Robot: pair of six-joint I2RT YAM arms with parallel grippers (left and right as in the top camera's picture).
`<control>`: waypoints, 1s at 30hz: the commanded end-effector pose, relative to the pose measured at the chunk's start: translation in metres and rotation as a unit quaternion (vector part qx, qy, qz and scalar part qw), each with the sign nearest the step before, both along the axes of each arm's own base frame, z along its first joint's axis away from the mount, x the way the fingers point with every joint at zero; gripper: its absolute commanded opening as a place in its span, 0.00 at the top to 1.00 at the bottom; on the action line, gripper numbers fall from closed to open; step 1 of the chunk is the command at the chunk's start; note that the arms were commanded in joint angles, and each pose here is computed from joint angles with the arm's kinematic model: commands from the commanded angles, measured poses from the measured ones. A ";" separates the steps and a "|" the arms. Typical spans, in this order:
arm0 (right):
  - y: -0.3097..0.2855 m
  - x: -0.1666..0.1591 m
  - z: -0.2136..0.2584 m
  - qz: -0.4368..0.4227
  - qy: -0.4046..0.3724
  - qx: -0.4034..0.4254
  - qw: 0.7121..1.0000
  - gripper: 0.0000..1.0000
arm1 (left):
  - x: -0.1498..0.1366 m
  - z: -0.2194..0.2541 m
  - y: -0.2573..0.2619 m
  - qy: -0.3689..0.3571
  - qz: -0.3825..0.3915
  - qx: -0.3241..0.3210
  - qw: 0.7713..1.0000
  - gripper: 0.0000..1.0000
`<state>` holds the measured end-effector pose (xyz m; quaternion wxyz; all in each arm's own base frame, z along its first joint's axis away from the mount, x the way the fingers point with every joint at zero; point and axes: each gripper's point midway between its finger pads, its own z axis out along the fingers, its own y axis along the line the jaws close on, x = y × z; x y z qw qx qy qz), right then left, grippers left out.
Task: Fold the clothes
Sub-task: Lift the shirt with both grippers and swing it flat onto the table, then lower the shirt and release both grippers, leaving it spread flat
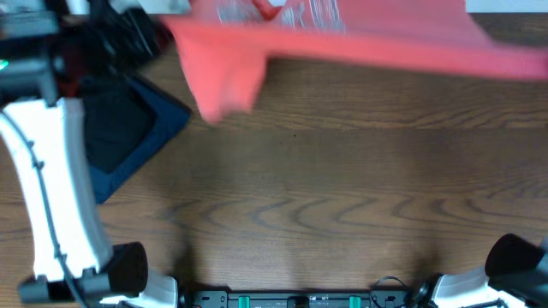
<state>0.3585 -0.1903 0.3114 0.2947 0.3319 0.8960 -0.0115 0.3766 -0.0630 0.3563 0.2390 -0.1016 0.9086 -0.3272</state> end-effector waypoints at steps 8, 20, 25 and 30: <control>-0.044 -0.109 -0.162 -0.105 0.294 0.008 0.950 0.99 | -0.117 -0.225 0.010 0.364 -0.115 0.135 0.914 0.94; -0.035 -0.153 -0.204 -0.164 0.322 0.099 0.927 0.99 | -0.203 -0.270 -0.006 0.457 -0.155 0.075 0.873 0.94; -0.018 -0.117 -0.207 -0.093 0.265 0.131 0.951 0.99 | -0.176 -0.259 -0.026 0.388 -0.150 0.016 0.909 0.94; -0.011 -0.093 -0.211 -0.063 0.247 0.105 0.961 0.99 | -0.132 -0.253 -0.048 0.291 -0.151 -0.051 0.943 0.94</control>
